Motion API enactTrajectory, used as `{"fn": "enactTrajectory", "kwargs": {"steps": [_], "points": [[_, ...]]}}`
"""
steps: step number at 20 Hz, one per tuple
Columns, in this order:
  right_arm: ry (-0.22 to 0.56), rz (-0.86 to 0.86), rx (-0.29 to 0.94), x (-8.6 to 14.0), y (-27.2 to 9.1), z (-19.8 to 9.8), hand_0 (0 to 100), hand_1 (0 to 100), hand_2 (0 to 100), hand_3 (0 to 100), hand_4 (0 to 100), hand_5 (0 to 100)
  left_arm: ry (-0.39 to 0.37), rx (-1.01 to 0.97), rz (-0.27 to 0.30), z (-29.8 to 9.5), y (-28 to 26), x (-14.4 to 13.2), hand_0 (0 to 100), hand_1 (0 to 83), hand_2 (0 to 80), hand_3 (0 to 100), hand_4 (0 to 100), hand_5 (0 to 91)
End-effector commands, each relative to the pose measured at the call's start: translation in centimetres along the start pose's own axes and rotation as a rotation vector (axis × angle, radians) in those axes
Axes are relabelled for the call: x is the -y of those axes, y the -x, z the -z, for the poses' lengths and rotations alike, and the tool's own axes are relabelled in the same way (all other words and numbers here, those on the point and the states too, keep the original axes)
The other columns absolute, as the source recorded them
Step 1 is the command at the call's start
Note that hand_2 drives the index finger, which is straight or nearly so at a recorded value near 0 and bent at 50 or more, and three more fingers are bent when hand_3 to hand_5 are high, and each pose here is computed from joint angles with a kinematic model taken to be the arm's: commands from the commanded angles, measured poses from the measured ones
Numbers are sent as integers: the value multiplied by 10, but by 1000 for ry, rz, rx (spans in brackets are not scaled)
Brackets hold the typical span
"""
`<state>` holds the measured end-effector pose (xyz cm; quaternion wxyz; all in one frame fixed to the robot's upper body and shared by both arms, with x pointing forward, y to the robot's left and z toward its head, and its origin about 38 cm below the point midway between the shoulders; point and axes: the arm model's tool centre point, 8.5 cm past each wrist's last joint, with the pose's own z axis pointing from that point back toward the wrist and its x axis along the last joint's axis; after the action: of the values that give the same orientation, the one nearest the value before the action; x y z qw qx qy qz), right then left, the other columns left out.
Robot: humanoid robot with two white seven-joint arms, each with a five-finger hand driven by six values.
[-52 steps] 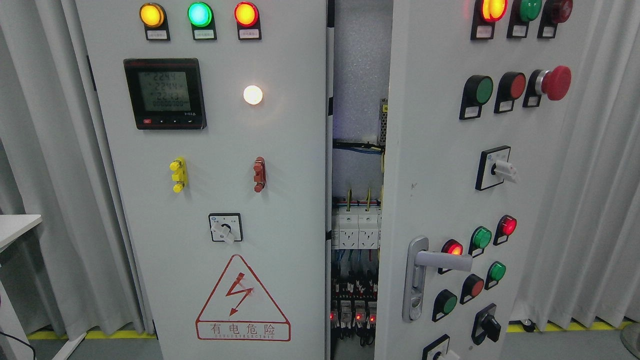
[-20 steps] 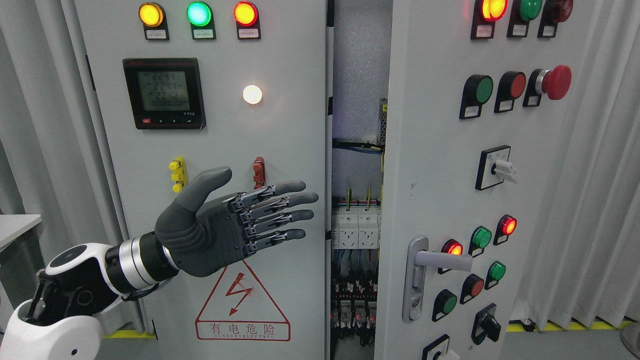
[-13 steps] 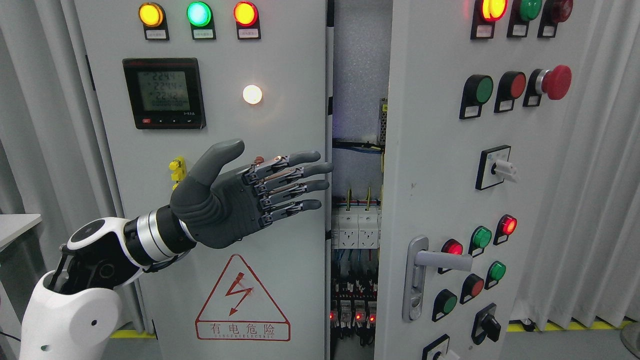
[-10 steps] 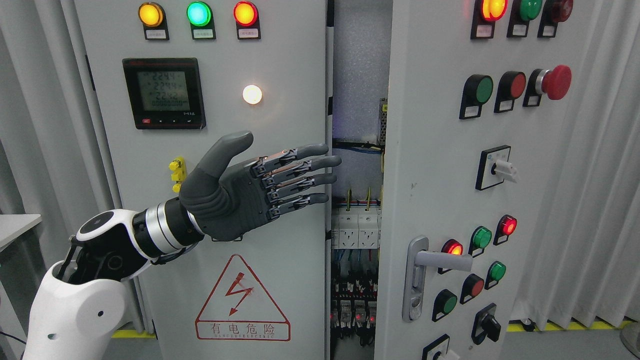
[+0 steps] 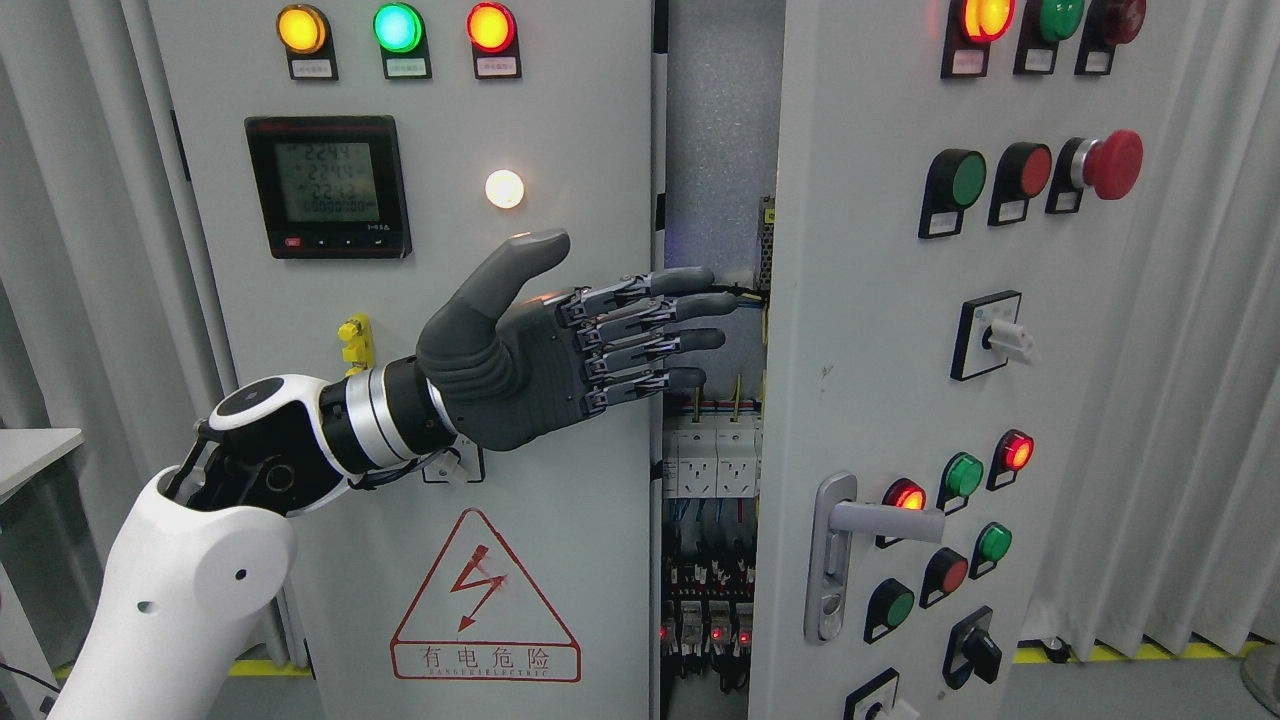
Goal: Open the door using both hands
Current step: 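Reach the left hand into the gap between the two cabinet doors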
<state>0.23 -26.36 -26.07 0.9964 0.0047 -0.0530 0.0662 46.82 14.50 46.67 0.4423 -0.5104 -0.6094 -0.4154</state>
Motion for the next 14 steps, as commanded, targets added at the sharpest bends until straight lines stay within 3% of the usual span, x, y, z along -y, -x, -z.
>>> {"fn": "enactTrajectory", "kwargs": {"steps": [1, 14], "points": [[5, 3, 30, 3, -20, 2, 218, 0, 0, 0, 0, 0, 20, -76, -52, 18, 16, -7, 295, 0, 27, 27, 38, 0], [5, 3, 30, 3, -20, 2, 219, 0, 0, 0, 0, 0, 124, -75, -41, 48, -8, 11, 295, 0, 26, 27, 38, 0]]}}
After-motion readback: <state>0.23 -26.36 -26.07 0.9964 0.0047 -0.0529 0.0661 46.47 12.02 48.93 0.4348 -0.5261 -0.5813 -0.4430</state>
